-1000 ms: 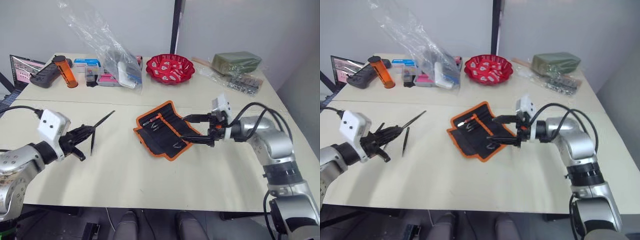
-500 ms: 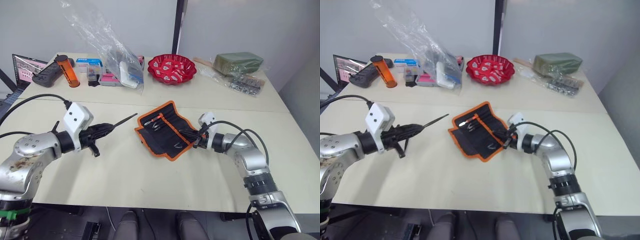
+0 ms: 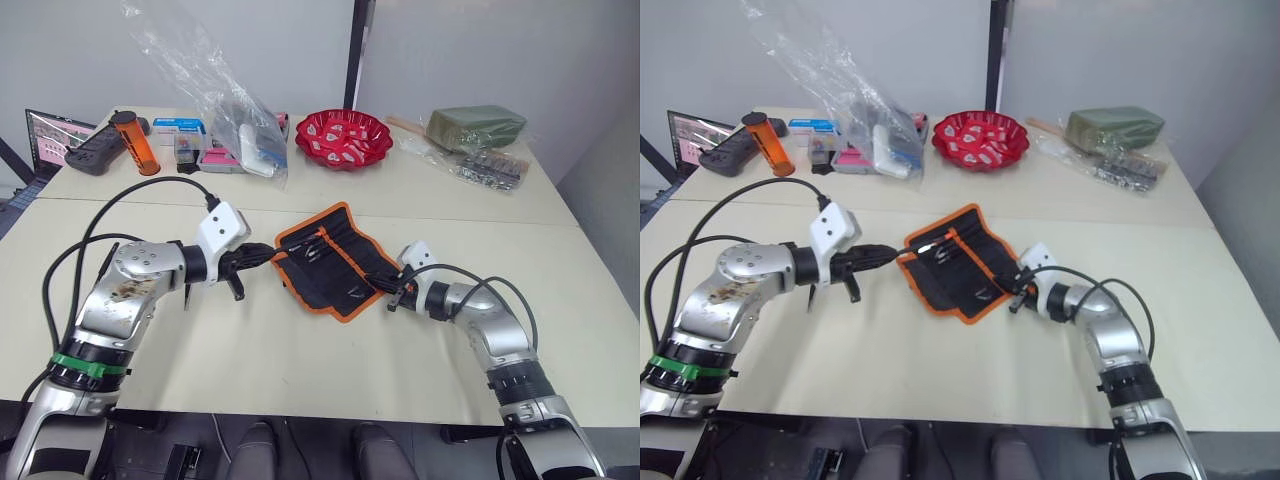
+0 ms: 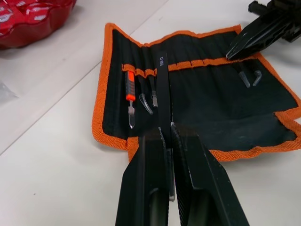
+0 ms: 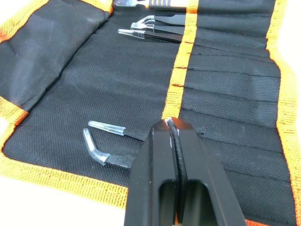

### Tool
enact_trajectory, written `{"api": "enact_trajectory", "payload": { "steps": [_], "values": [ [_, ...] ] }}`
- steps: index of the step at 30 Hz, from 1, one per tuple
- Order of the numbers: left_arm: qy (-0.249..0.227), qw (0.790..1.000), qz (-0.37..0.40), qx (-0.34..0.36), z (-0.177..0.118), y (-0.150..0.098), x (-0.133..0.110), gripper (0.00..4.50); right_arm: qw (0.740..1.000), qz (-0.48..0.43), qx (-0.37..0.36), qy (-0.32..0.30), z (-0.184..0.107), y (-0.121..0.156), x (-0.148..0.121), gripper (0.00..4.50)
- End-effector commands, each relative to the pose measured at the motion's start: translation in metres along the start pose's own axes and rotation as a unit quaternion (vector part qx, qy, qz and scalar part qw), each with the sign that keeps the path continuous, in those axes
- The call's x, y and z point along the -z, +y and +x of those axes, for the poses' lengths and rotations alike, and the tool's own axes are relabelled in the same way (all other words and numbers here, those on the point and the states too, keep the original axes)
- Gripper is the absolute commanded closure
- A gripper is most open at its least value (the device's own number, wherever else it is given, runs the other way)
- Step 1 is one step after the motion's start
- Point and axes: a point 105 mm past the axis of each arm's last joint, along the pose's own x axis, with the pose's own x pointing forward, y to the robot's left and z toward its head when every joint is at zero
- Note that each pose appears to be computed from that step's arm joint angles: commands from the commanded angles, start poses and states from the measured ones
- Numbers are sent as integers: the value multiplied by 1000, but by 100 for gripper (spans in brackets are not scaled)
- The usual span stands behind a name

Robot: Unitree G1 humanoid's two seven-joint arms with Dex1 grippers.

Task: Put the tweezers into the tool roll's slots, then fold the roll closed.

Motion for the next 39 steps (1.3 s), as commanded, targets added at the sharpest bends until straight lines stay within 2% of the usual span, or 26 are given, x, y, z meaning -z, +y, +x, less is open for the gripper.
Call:
{"api": "enact_trajectory", "payload": {
  "steps": [1, 3, 8, 13, 27, 31, 39],
  "values": [
    [16, 999, 35, -2, 10, 5, -3, 450, 999, 32, 7, 30, -2, 3, 23, 448],
    [28, 998, 51, 4, 17, 4, -1, 450, 999, 40, 12, 25, -1, 2, 22, 448],
    [14, 999, 46, 15, 39, -2, -10, 450, 998, 50, 17, 22, 0, -1, 21, 448],
    [33, 999, 26, 13, 53, -3, -3, 450, 998, 59, 25, 14, -2, -4, 18, 448],
    [66, 996, 30, 45, 52, -16, 5, 450, 997, 65, 23, 20, -4, 0, 25, 448],
    [76, 996, 26, 33, 50, -13, 6, 450, 997, 67, 18, 21, -3, 1, 26, 448],
    [69, 997, 16, 7, 67, -7, -1, 450, 997, 68, 11, 20, 1, 3, 26, 448]
  ]
}}
